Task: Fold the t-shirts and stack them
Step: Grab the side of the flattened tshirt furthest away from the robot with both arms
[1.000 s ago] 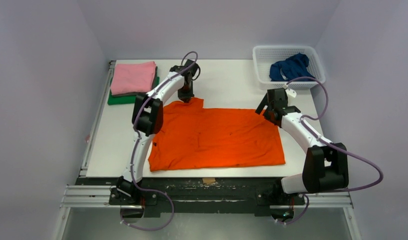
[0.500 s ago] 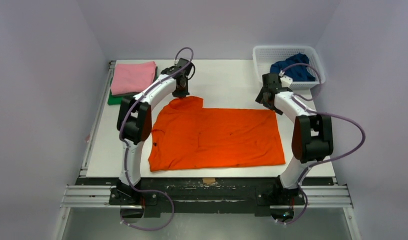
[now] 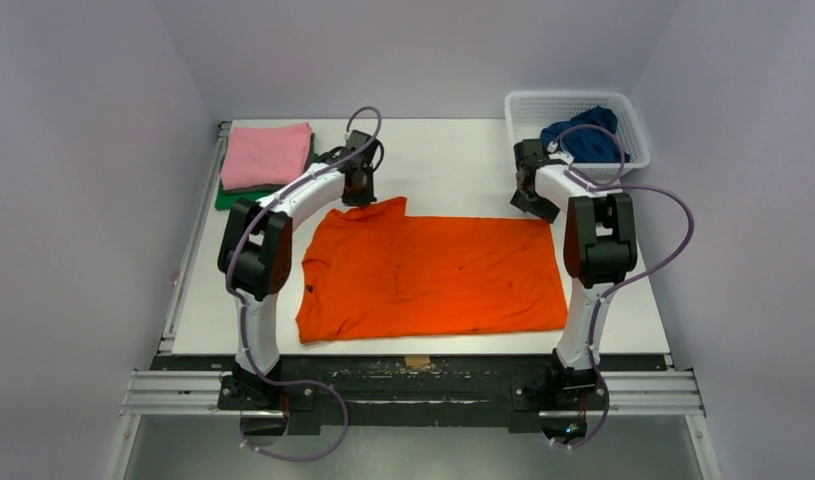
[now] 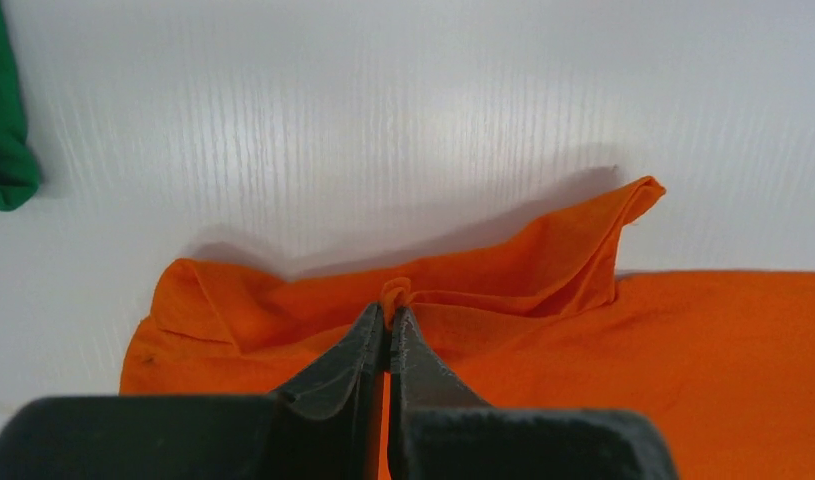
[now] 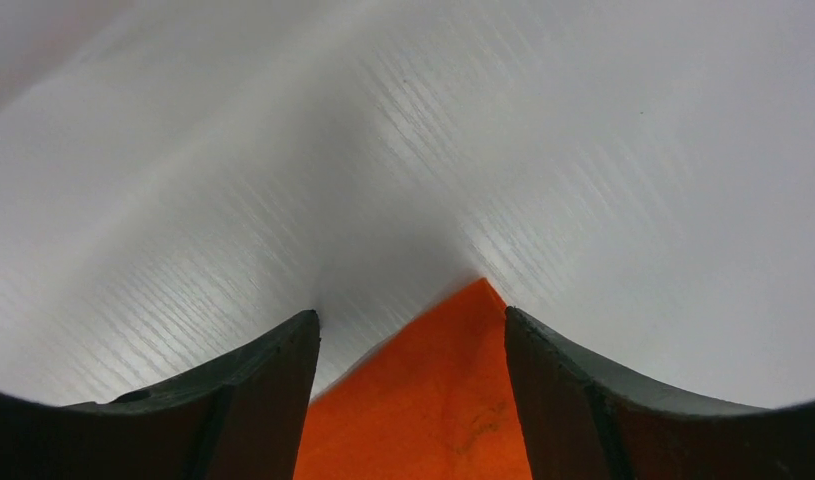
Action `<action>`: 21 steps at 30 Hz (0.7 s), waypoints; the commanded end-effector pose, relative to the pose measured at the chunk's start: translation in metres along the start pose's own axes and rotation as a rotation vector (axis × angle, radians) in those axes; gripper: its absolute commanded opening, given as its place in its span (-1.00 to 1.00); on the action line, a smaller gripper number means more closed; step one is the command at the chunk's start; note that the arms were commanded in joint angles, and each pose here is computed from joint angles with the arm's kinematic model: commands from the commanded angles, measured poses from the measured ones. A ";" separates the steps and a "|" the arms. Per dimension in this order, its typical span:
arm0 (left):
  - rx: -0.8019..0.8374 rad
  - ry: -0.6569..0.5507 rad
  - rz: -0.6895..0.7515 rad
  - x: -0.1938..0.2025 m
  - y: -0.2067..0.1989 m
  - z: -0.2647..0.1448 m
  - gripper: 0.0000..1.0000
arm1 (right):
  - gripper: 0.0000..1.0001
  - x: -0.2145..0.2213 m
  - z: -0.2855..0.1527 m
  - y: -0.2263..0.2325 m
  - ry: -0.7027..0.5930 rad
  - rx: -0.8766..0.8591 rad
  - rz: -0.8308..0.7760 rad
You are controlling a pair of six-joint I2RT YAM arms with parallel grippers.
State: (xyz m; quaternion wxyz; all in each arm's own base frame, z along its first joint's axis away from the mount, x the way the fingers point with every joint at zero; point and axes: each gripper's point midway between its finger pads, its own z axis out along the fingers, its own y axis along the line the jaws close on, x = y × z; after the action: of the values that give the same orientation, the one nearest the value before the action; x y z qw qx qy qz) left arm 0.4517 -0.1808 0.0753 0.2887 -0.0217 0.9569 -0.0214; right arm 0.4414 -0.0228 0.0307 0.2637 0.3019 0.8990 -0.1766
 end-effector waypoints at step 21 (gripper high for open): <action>0.072 -0.157 -0.021 -0.005 -0.001 -0.071 -1.00 | -0.52 0.008 -0.014 -0.039 -0.002 0.134 0.041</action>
State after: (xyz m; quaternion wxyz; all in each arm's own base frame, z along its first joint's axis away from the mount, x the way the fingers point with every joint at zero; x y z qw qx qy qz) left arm 0.4162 -0.1785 0.1091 0.3247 -0.0138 0.9446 -0.0462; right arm 0.4114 -0.0334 0.0277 0.2317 0.3208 0.8926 -0.2160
